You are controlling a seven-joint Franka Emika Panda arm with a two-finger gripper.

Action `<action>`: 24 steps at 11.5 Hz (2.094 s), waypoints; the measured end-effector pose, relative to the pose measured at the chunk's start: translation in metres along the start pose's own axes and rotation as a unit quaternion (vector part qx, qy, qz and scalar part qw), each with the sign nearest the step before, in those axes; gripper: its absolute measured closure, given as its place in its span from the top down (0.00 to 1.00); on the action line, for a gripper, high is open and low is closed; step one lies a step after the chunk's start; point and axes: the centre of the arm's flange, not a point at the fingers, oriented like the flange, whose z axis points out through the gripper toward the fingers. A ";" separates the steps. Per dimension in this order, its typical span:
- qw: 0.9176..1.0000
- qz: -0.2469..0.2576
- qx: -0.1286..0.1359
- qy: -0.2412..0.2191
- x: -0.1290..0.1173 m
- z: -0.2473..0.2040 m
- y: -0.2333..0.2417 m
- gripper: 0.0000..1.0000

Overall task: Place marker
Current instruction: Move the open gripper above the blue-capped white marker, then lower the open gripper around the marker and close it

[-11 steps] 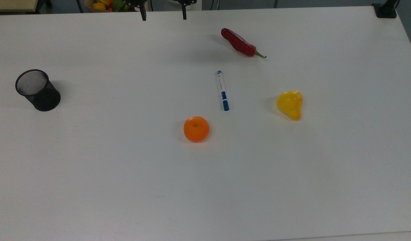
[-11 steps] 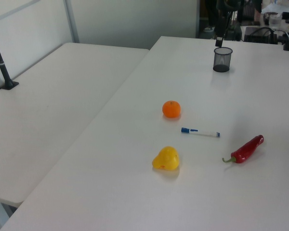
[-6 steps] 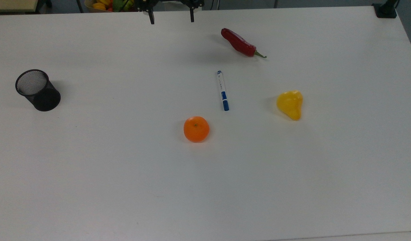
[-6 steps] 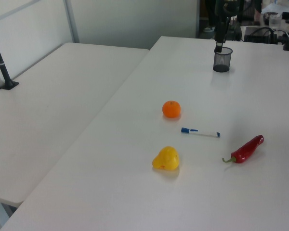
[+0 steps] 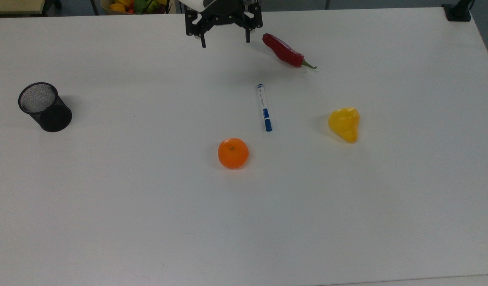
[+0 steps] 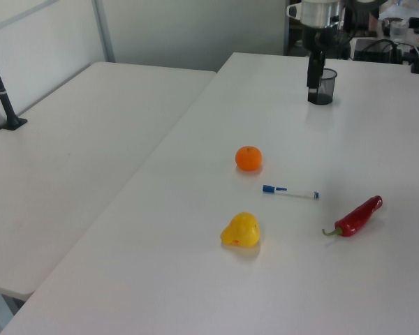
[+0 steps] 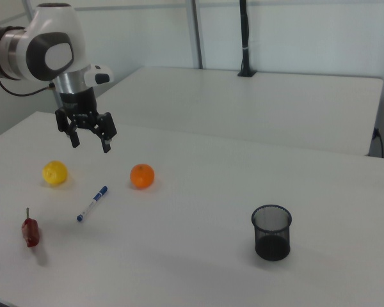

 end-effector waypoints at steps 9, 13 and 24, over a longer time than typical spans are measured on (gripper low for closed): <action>0.999 -0.037 -0.011 -0.007 0.037 0.092 -0.048 1.00; 0.999 0.007 -0.034 0.035 0.046 0.142 -0.072 1.00; 0.996 0.039 -0.076 0.036 0.055 0.225 -0.107 0.85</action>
